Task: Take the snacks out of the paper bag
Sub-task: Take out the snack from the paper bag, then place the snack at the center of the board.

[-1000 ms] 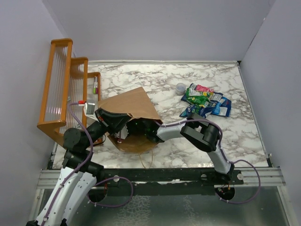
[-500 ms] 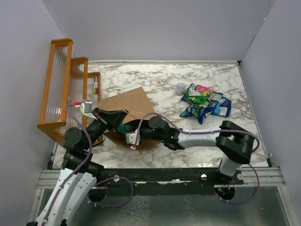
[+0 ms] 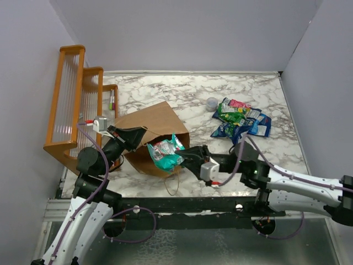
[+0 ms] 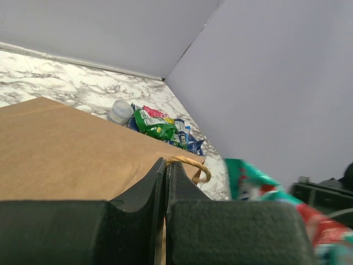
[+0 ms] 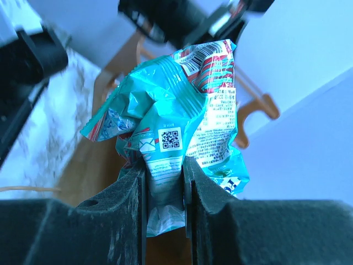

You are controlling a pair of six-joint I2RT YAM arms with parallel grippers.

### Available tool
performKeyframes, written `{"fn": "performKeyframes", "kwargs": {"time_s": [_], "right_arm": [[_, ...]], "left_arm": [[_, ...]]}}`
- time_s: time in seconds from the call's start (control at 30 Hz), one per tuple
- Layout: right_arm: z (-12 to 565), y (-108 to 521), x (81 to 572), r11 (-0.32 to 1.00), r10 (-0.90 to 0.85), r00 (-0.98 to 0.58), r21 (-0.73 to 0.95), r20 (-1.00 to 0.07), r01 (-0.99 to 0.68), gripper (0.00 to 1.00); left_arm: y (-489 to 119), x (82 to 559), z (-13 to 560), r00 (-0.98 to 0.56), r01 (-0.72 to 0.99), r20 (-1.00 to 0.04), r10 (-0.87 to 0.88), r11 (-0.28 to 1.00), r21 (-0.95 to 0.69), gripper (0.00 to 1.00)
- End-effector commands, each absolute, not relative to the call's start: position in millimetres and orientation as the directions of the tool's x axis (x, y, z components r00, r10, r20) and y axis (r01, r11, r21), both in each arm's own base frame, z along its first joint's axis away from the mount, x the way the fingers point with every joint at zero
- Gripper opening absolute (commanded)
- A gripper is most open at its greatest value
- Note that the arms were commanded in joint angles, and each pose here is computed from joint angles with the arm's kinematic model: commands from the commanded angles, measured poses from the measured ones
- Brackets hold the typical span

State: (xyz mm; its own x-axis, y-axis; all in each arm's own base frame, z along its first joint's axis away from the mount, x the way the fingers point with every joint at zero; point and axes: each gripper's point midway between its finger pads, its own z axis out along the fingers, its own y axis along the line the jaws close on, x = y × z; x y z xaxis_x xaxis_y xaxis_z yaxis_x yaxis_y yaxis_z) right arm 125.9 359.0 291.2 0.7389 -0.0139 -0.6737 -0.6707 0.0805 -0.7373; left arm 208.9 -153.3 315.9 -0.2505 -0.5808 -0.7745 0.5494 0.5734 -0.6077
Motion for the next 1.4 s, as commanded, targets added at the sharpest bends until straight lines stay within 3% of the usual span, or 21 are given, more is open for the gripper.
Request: {"fn": "performKeyframes", "kwargs": {"time_s": [0.0,0.1,0.2,0.33,0.43,0.57,0.67,0.83,1.03,1.3,1.37], "right_arm": [[329.1,330.4,91.2,0.068,0.116,0.709,-0.707,-0.695,-0.704,0.01],[360.6,306.6,92.7,0.182,0.137,0.739,-0.717,-0.659,-0.673,0.01],[390.9,283.1,113.9,0.377,0.102,0.767,-0.689,-0.633,-0.619,0.01],[401.7,241.9,197.0,0.774,-0.075,0.634,-0.446,-0.77,-0.45,0.02],[372.4,209.2,247.2,0.932,-0.202,0.444,-0.311,-0.873,-0.188,0.02],[317.4,188.8,287.3,0.986,-0.162,0.25,-0.169,-0.955,-0.008,0.02],[261.6,180.4,312.5,0.998,-0.053,0.049,-0.052,-0.997,0.019,0.02],[177.8,134.3,327.6,0.96,0.232,-0.202,0.189,-0.952,0.207,0.02],[130.4,72.3,310.7,0.864,0.345,-0.206,0.224,-0.916,0.45,0.06],[102.0,61.8,309.8,0.855,0.364,-0.234,0.224,-0.902,0.468,0.25],[104.1,62.4,311.9,0.859,0.354,-0.235,0.215,-0.905,0.464,0.36]], "left_arm": [[-147.5,213.1,322.2,-0.211,0.536,-0.789,-0.578,0.606,-0.587,0.0],[-146.9,213.5,322.6,-0.208,0.534,-0.794,-0.572,0.614,-0.582,0.0],[-147.0,213.0,322.5,-0.21,0.534,-0.796,-0.567,0.616,-0.58,0.0],[-148.6,209.5,323.7,-0.215,0.548,-0.798,-0.563,0.607,-0.576,0.0],[-152.2,204.7,325.4,-0.222,0.572,-0.8,-0.557,0.59,-0.569,0.0],[-159.8,197.2,327.5,-0.241,0.617,-0.808,-0.538,0.558,-0.555,0.0],[-163.8,192.9,326.8,-0.251,0.64,-0.817,-0.52,0.544,-0.543,0.0],[-172.5,183.1,320.2,-0.262,0.696,-0.838,-0.478,0.508,-0.508,0.0],[-179.1,175.8,299.9,-0.291,0.726,-0.86,-0.42,0.489,-0.484,0.0],[-175.9,171.2,284.1,-0.296,0.718,-0.882,-0.367,0.523,-0.459,0.0],[-175.9,169.4,283.8,-0.297,0.721,-0.883,-0.362,0.522,-0.456,0.0]]}}
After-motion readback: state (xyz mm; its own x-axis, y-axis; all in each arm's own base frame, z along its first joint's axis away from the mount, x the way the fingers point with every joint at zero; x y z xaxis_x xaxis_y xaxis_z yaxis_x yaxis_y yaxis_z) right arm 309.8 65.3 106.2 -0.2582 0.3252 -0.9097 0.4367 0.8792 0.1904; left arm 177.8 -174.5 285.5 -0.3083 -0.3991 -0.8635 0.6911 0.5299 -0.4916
